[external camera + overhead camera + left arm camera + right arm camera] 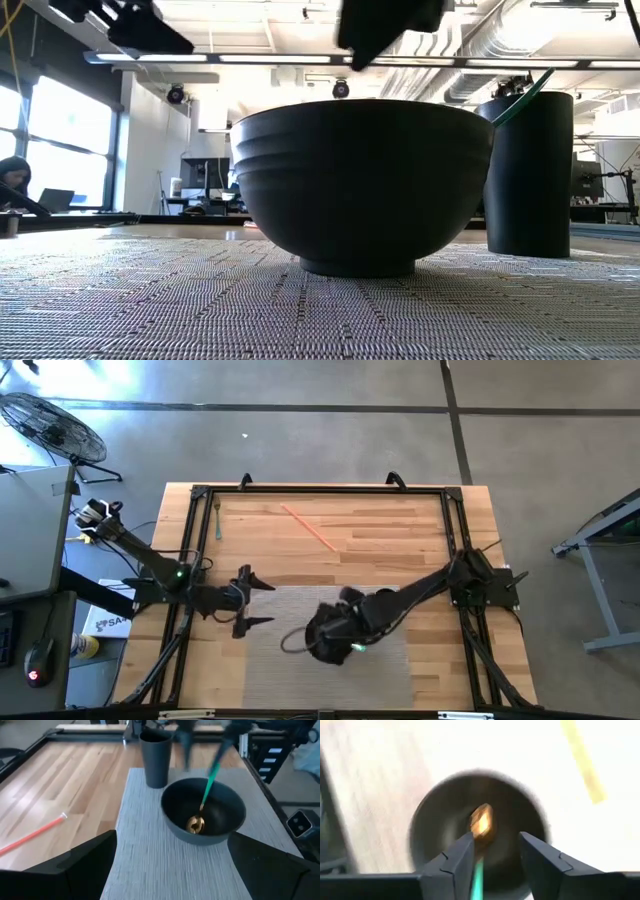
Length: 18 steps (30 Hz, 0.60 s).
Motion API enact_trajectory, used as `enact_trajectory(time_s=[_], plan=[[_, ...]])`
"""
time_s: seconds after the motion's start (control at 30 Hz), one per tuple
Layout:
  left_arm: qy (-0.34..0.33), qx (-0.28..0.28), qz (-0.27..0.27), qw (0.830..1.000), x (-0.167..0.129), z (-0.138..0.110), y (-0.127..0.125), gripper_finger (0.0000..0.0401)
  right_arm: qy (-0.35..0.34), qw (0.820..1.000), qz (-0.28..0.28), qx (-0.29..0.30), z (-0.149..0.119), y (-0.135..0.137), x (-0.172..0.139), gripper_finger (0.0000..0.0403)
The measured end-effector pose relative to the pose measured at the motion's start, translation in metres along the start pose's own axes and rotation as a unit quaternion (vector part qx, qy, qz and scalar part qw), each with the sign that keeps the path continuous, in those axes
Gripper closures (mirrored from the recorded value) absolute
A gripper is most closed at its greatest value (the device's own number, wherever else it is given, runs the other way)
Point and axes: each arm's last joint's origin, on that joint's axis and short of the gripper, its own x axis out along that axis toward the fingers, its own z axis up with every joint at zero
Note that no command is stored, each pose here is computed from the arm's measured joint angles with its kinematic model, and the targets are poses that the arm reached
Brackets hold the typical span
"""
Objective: Pick & Place Utensil
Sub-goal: Put the orange straw into the black cup
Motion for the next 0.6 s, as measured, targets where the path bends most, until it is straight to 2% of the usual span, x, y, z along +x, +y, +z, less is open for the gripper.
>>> enact_trajectory(time_s=[0.17, 0.33, 0.53, 0.6], plan=[[-0.029, -0.008, -0.012, 0.999, -0.008, -0.016, 0.009, 0.0027, -0.052, 0.997, -0.06, 0.025, 0.034, -0.035, 0.005, 0.0218], [-0.041, -0.024, -0.022, 0.999, -0.015, -0.022, 0.016, 0.0027, -0.059, 0.987, -0.117, 0.088, 0.057, -0.09, 0.038, 0.0189], [-0.041, -0.025, -0.028, 0.998, -0.017, -0.022, 0.016, 0.0027, -0.059, 0.974, -0.162, 0.145, 0.055, -0.166, 0.1, 0.0161], [-0.042, -0.018, -0.028, 0.999, -0.017, -0.022, 0.016, 0.0027, -0.067, 0.972, -0.155, 0.161, 0.05, -0.186, 0.12, 0.0156]])
